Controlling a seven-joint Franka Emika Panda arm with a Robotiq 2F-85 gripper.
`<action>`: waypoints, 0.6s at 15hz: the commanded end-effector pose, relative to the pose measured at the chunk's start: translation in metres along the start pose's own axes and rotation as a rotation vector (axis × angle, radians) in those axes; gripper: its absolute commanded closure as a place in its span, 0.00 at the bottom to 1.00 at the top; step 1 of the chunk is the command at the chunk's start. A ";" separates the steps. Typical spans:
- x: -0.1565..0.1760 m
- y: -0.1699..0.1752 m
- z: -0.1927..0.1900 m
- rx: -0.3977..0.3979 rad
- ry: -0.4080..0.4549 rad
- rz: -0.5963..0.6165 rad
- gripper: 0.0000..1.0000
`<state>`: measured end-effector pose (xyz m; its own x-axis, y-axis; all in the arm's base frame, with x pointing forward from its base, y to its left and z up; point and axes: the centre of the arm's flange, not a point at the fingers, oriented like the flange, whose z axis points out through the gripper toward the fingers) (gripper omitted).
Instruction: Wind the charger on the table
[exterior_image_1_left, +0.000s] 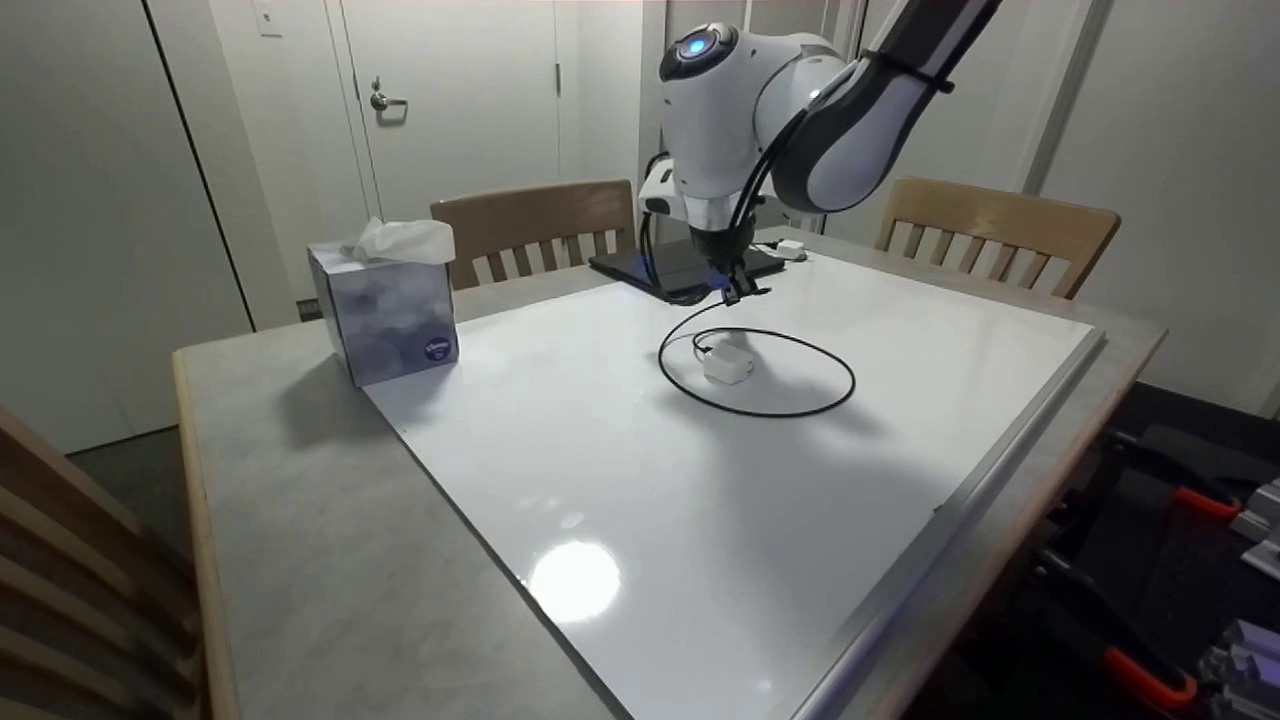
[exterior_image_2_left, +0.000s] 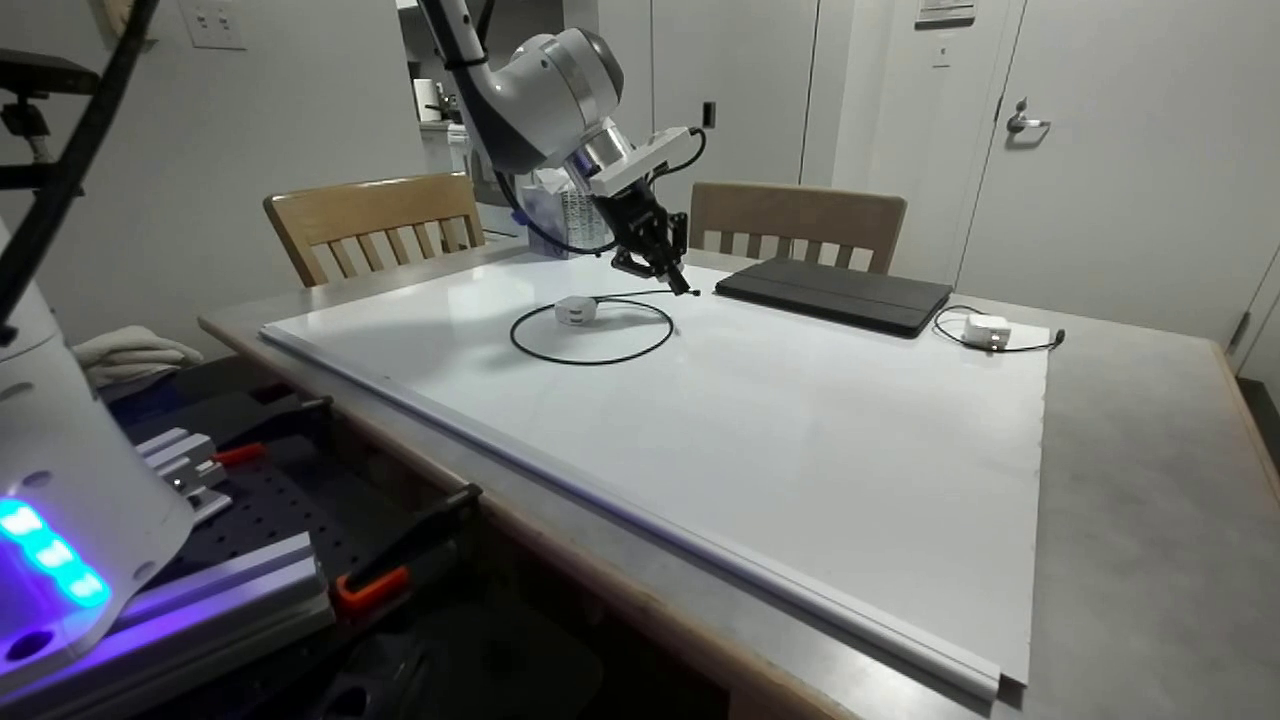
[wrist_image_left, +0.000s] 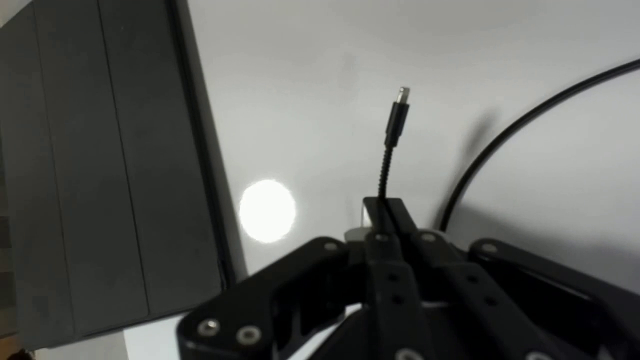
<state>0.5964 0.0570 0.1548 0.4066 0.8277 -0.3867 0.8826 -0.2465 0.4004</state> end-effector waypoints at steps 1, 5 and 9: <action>-0.018 0.000 -0.002 -0.002 0.037 0.059 0.99; -0.032 0.000 0.002 0.052 0.046 0.135 0.99; -0.045 -0.004 0.004 0.096 0.014 0.219 0.99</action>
<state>0.5907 0.0250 0.1552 0.5444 0.7800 -0.3087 0.8184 -0.4131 0.3995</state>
